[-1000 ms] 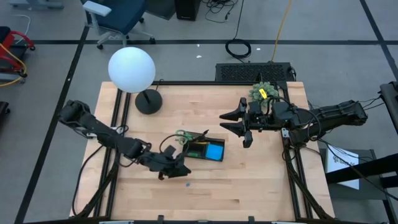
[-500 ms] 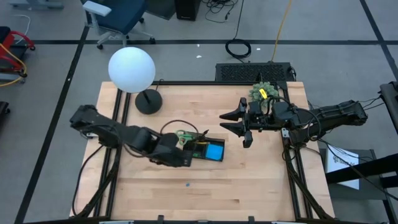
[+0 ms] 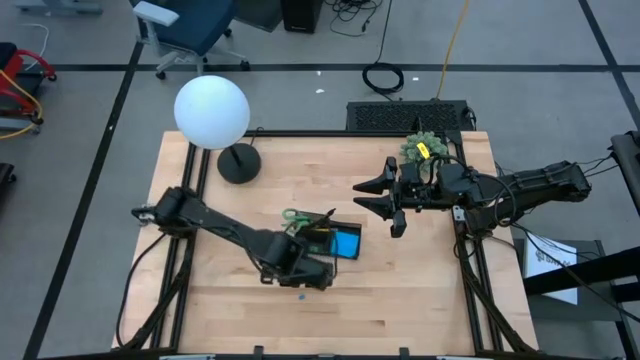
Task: Pick and place office supplies into organizer
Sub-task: Put the blue binder clip into the desk organizer
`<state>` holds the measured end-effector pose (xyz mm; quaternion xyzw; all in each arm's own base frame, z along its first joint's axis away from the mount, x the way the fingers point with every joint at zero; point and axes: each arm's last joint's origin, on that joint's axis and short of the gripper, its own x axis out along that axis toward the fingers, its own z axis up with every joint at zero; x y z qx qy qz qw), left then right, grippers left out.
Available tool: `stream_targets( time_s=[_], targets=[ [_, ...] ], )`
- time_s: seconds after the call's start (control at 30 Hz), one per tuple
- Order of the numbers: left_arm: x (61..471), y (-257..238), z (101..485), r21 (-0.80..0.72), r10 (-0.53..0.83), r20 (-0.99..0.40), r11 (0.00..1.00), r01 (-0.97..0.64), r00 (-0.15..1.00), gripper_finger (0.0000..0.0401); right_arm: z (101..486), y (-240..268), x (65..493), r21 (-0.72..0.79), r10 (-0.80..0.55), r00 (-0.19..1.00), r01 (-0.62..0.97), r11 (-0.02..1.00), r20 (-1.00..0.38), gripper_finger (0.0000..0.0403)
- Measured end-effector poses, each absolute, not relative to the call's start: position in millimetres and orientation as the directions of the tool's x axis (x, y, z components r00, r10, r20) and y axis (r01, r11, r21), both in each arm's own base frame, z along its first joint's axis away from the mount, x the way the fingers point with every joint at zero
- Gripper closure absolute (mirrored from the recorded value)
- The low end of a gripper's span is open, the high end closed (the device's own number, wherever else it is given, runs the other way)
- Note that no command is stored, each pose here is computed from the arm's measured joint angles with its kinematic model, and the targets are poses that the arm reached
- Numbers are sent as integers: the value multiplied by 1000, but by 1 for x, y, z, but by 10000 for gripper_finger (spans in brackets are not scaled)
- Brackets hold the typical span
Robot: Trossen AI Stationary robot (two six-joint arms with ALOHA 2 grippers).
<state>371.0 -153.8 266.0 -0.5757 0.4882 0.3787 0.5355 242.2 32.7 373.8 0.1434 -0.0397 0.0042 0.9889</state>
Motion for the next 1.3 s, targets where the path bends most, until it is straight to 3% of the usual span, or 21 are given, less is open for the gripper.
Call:
stream_targets(
  time_s=[0.3, 0.8, 1.3],
  targets=[
    [378, -171, 233, -154, -141, -977, -55, -987, 160, 272, 374, 33, 242, 283, -3, 997, -20, 959, 80, 264],
    [378, -182, 191, -58, -136, -984, -354, -934, 113, 272, 374, 33, 242, 283, -3, 997, -20, 959, 80, 264],
    [375, -178, 152, -103, -159, -972, -377, -921, 174, 272, 374, 33, 242, 283, -3, 997, -20, 959, 80, 264]
  ],
)
